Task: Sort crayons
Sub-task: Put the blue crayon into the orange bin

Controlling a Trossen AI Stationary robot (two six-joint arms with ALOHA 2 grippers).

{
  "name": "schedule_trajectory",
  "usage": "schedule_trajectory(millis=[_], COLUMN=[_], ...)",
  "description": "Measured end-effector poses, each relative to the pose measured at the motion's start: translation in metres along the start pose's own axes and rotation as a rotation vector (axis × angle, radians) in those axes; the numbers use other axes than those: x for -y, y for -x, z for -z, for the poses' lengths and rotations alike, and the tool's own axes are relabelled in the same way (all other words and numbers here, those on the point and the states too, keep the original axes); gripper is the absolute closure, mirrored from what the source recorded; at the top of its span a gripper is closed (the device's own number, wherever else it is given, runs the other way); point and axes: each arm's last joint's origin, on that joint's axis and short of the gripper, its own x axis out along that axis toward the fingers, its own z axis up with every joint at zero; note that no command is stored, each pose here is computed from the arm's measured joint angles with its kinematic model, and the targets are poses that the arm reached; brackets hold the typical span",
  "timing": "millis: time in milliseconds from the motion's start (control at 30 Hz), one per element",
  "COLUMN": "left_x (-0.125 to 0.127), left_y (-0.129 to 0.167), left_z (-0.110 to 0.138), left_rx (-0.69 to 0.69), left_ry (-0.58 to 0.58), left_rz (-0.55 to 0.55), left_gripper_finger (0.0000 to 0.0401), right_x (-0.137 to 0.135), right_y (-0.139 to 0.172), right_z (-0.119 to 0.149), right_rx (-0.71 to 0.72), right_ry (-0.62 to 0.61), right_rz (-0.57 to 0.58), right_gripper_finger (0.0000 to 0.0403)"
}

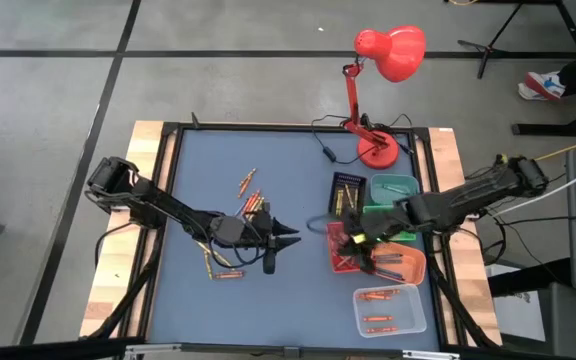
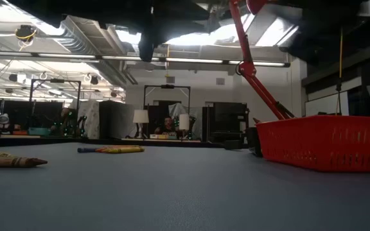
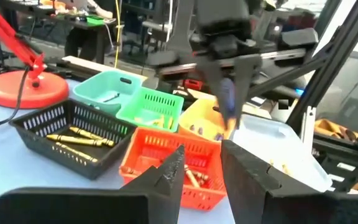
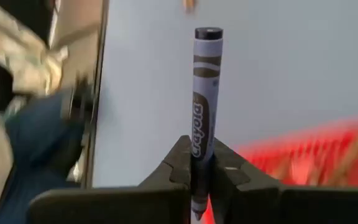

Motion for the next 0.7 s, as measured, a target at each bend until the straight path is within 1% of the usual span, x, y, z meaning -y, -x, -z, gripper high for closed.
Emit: schedule_trajectory(millis=[133, 333, 533, 633, 700], left_x=[0.0, -0.001, -0.002, -0.002, -0.002], left_y=[0.0, 0.0, 0.0, 0.0, 0.0], left_z=[0.001, 0.003, 0.004, 0.005, 0.005], left_rx=[-0.009, -0.025, -0.041, -0.044, -0.044], left_ry=[-0.004, -0.013, -0.021, -0.023, -0.023], left_rz=[-0.003, -0.014, -0.019, -0.021, -0.021], left_gripper_finger=[0.0309, 0.0309, 0.0309, 0.0309, 0.0309], right_x=[-0.014, -0.031, -0.032, -0.031, -0.029], right_y=[0.013, 0.022, 0.031, 0.034, 0.035], right_z=[0.027, 0.06, 0.084, 0.09, 0.091], right_rx=[-0.166, -0.345, -0.472, -0.499, -0.507], right_ry=[-0.063, -0.086, -0.084, -0.123, -0.141], right_rz=[0.008, 0.047, 0.197, 0.263, 0.286], right_gripper_finger=[0.0388, 0.0362, 0.0367, 0.0369, 0.0368])
